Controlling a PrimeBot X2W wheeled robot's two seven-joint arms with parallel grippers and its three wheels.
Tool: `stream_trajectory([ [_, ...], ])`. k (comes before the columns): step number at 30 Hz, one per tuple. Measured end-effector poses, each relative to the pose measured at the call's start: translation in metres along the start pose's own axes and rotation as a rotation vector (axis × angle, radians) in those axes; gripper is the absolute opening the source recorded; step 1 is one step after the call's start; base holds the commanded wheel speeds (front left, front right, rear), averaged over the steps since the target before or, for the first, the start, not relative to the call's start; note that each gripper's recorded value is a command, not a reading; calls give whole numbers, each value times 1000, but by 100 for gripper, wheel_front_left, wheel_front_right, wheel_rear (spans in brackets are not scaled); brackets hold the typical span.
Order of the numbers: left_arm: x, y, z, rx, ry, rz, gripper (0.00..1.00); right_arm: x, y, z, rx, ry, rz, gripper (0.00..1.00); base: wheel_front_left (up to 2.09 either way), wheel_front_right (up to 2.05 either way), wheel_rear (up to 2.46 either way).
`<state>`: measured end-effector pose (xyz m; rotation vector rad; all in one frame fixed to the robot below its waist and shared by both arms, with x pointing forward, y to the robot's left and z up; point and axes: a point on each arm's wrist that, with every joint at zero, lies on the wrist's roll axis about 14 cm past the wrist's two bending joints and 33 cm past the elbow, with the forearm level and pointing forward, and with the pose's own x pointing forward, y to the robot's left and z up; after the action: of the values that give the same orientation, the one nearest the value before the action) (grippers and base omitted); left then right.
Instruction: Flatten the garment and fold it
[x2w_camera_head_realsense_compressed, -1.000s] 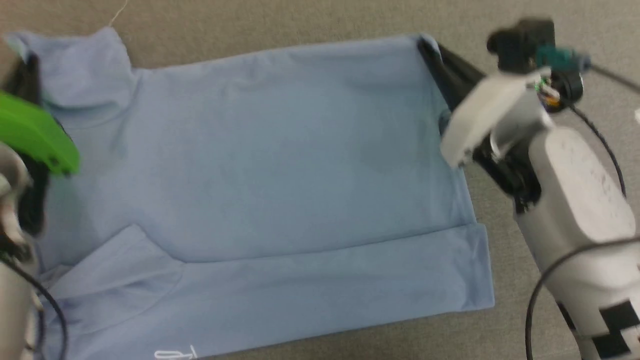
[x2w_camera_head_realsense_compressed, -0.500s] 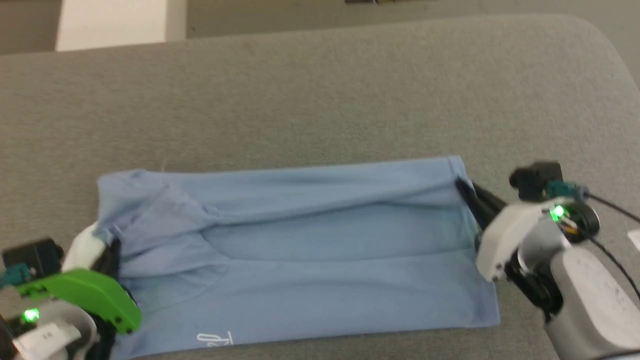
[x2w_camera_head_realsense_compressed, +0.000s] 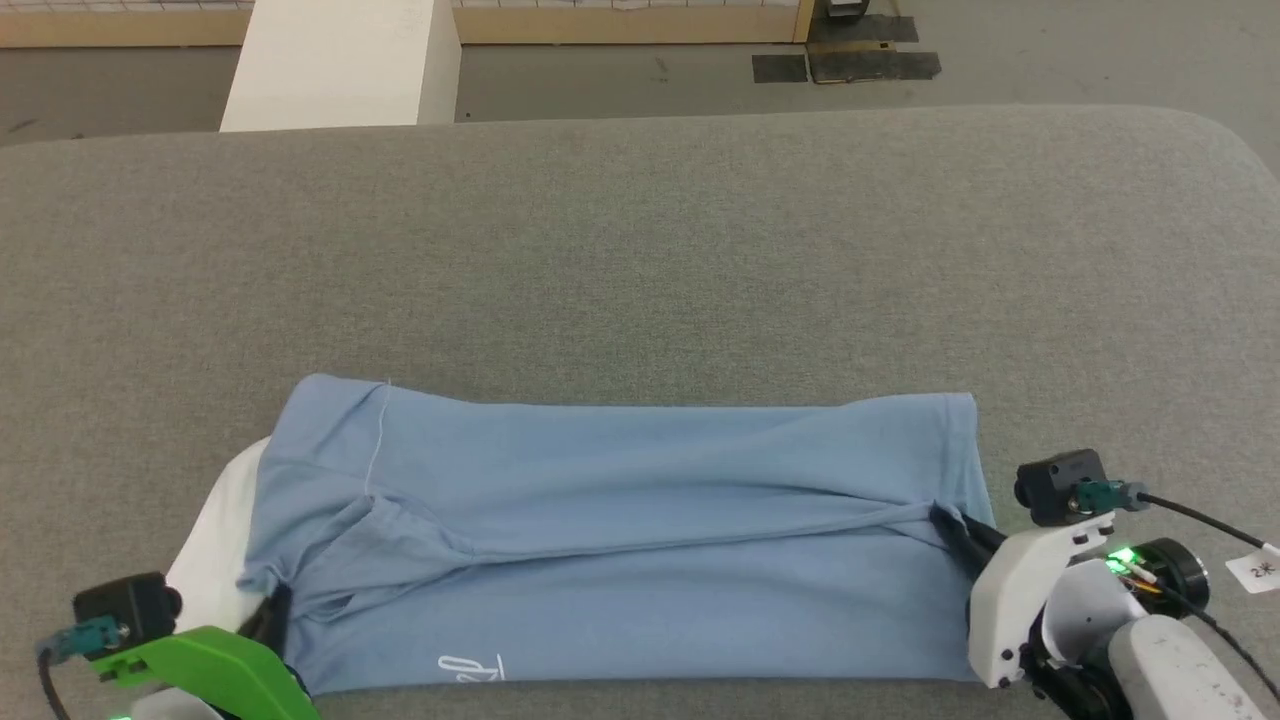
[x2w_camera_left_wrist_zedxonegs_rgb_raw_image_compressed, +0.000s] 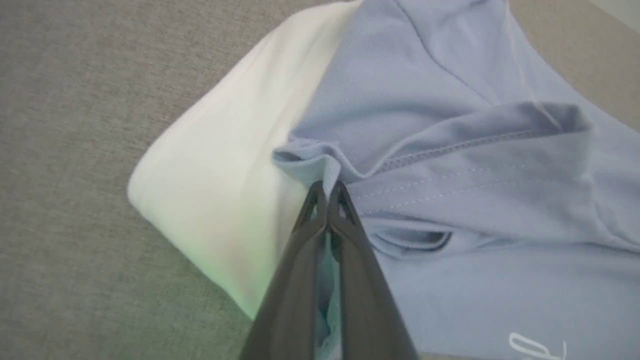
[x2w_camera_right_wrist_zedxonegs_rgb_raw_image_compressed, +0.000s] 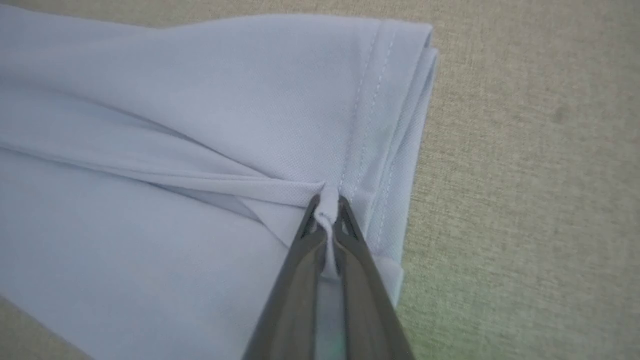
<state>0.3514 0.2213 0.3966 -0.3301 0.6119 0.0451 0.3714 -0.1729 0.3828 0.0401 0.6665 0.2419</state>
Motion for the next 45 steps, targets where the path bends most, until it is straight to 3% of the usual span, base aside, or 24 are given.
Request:
stream_trajectory([
  [2,1,-3,-6,-15,10,-8,51,0,3,-4,18,11,3,39,0,0,0],
  [3,1,-4,-7,-16,11,-11,97,0,4,-4,22,11,3,100,0,0,0],
  [12,-6,-12,3,65,-106,-36,100,-20,7,-7,150,-18,-33,100,0,0,0],
  [20,-22,-25,55,174,-421,-66,100,-44,11,38,226,-258,-65,100,0,0,0],
  [26,-20,-50,97,222,-597,-132,100,-50,-4,52,243,-345,-108,100,0,0,0],
  [33,-10,-74,132,292,-696,-157,100,-29,-9,35,294,-277,-115,100,0,0,0],
  [45,6,-84,135,266,-704,-159,100,0,-9,-18,286,12,-119,100,0,0,0],
])
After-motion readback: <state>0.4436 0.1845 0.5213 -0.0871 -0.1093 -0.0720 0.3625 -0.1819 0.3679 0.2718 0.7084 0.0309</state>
